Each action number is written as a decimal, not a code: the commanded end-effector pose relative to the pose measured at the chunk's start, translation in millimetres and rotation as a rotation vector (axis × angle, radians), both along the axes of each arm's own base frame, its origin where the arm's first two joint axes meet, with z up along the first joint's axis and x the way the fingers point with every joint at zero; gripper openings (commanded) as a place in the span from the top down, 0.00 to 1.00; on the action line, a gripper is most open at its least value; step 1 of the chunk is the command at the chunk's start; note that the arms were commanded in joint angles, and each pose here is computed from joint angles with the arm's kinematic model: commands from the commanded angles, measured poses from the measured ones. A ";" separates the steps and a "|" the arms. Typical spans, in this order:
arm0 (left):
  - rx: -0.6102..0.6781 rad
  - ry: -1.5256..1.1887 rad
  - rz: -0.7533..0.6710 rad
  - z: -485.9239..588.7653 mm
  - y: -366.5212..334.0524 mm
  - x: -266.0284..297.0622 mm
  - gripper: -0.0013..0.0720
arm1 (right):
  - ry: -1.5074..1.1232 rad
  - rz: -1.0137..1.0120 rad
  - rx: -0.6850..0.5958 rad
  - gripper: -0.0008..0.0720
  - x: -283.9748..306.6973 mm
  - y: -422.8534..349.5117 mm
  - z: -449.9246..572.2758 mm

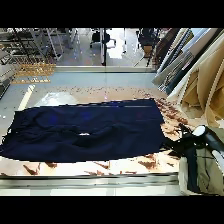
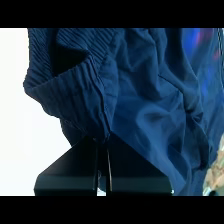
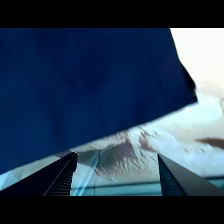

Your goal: Fold the clothes and pants, and hang the long-sleeved shirts on hangers.

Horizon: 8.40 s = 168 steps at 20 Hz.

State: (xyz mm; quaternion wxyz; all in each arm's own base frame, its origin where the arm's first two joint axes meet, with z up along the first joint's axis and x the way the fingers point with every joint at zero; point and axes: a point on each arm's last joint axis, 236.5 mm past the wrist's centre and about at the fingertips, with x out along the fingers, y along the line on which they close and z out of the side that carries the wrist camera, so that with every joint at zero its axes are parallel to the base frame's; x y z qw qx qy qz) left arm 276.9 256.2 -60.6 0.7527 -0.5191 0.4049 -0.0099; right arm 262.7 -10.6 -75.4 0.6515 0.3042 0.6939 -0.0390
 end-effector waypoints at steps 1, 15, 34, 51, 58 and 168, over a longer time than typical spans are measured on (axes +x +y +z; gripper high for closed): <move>-0.017 -0.020 0.022 1.2 -0.8 3.8 0.97 | 0.010 -0.092 0.006 0.21 -21.0 -19.2 8.0; -0.022 -0.026 0.023 3.2 -1.3 4.7 0.97 | -0.085 -0.230 0.013 0.91 31.2 -29.6 -30.6; 0.404 -0.242 0.291 177.4 24.5 202.1 0.97 | -0.757 0.021 -0.330 0.98 309.9 -54.1 139.6; 0.360 0.175 -0.056 45.5 3.8 133.9 0.09 | -0.285 0.173 -0.109 0.29 232.1 -43.0 37.7; 0.315 0.230 -0.035 23.1 -2.1 138.1 0.09 | -0.203 -0.106 0.201 0.09 197.4 12.8 -7.7; 0.276 0.161 -1.208 -2.9 -461.8 46.6 0.97 | -0.263 0.541 0.159 0.98 96.4 112.2 -13.9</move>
